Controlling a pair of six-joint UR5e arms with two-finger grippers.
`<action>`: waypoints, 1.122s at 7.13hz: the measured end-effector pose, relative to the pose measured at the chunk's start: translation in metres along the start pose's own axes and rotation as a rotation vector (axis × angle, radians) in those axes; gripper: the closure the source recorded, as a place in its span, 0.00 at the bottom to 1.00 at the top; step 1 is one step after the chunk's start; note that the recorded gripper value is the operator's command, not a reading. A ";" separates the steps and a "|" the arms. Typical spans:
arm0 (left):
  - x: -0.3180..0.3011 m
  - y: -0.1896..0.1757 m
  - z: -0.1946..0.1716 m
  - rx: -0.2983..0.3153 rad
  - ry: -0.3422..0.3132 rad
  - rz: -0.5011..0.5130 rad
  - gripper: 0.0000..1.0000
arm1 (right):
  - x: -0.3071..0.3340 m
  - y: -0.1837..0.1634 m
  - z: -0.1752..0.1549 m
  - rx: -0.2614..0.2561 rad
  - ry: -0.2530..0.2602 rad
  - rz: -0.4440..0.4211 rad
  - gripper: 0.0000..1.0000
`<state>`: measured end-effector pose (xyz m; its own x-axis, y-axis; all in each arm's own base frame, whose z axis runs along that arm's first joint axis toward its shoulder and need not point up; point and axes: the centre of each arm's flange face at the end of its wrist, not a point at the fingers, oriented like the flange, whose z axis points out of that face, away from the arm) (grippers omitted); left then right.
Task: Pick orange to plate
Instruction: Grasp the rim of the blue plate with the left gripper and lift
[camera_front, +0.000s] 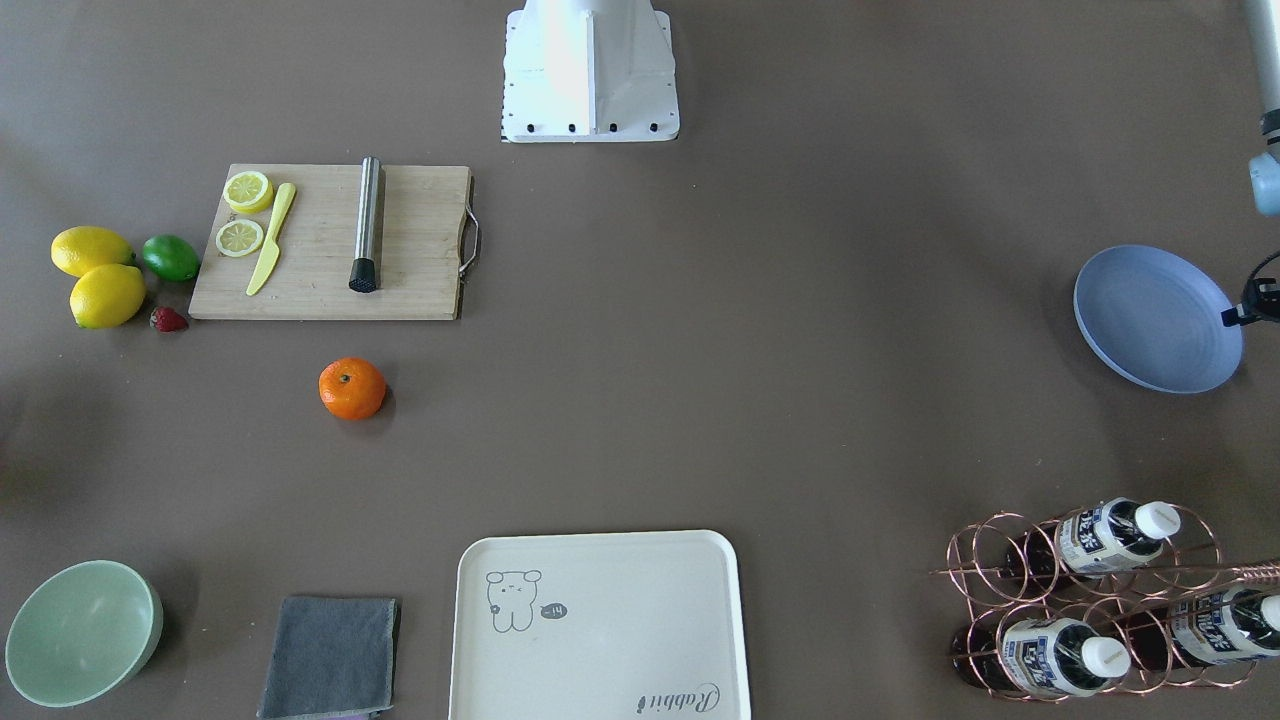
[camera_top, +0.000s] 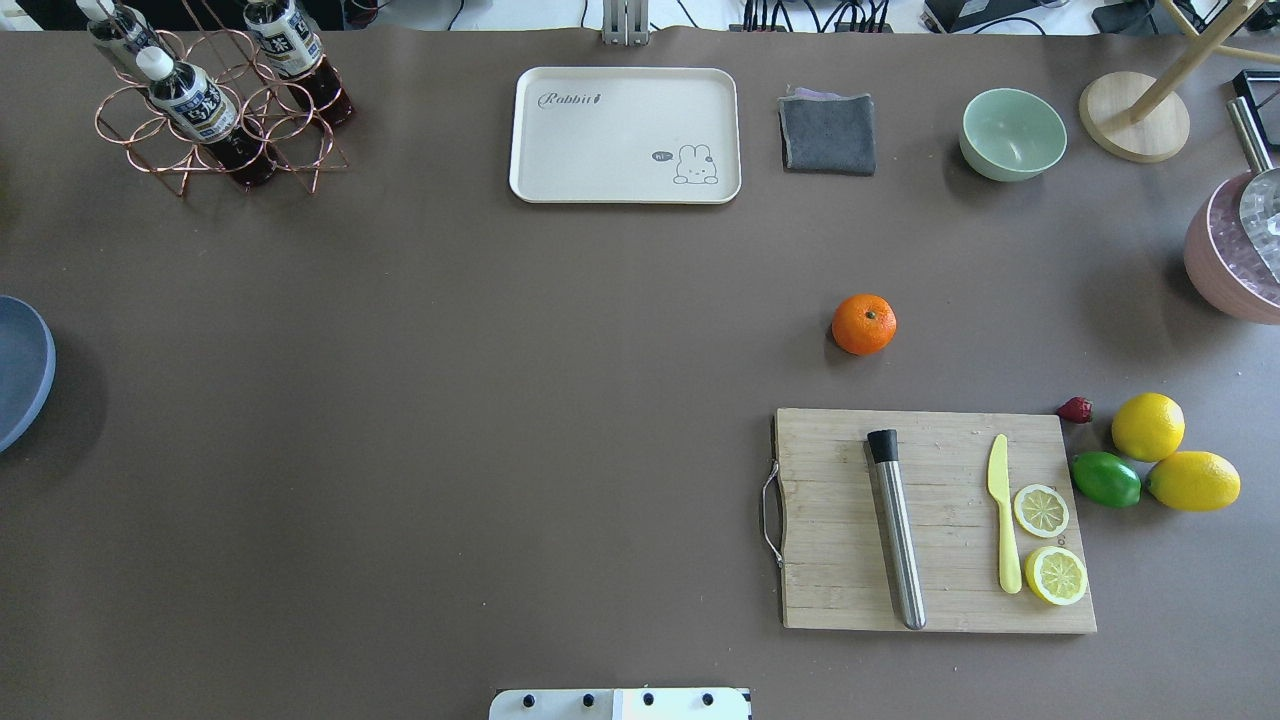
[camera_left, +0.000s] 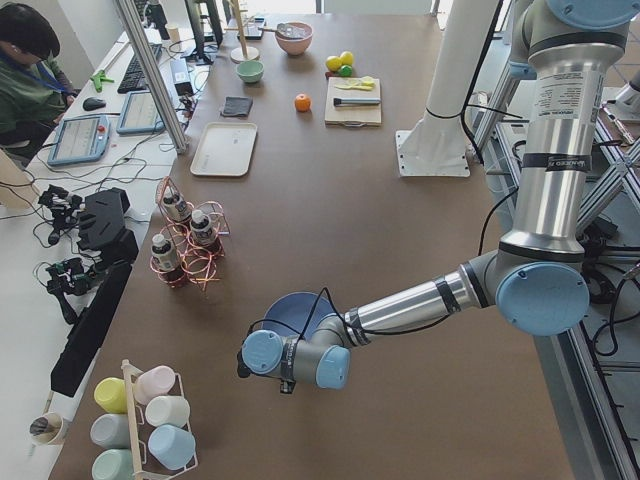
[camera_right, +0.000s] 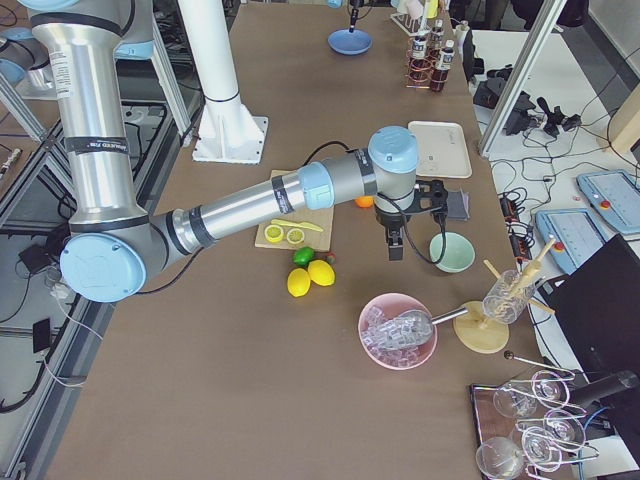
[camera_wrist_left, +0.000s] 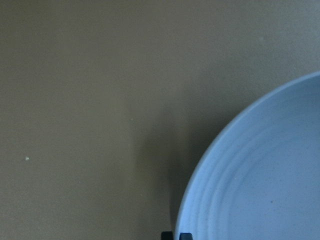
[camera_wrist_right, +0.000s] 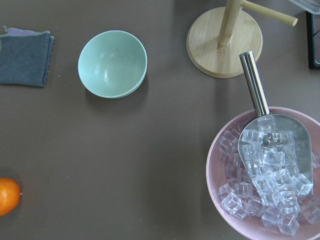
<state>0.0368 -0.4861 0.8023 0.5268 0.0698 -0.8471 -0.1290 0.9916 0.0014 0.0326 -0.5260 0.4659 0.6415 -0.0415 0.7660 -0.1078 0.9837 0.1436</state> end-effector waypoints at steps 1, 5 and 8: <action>0.017 -0.004 -0.012 0.001 0.068 -0.008 1.00 | -0.002 -0.001 -0.001 0.003 -0.001 -0.004 0.00; 0.160 0.012 -0.104 0.113 0.133 -0.084 1.00 | -0.008 0.000 -0.006 0.013 -0.005 -0.026 0.00; 0.345 0.003 -0.115 0.145 0.121 -0.176 1.00 | -0.008 0.005 -0.008 0.012 -0.013 -0.017 0.00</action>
<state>0.1213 -0.4711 0.4492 0.4248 -0.1106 -0.8985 0.0824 0.9931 -0.0832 0.0328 -0.5192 0.4552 0.6333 -0.0610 0.7715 -0.1060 0.9807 0.1645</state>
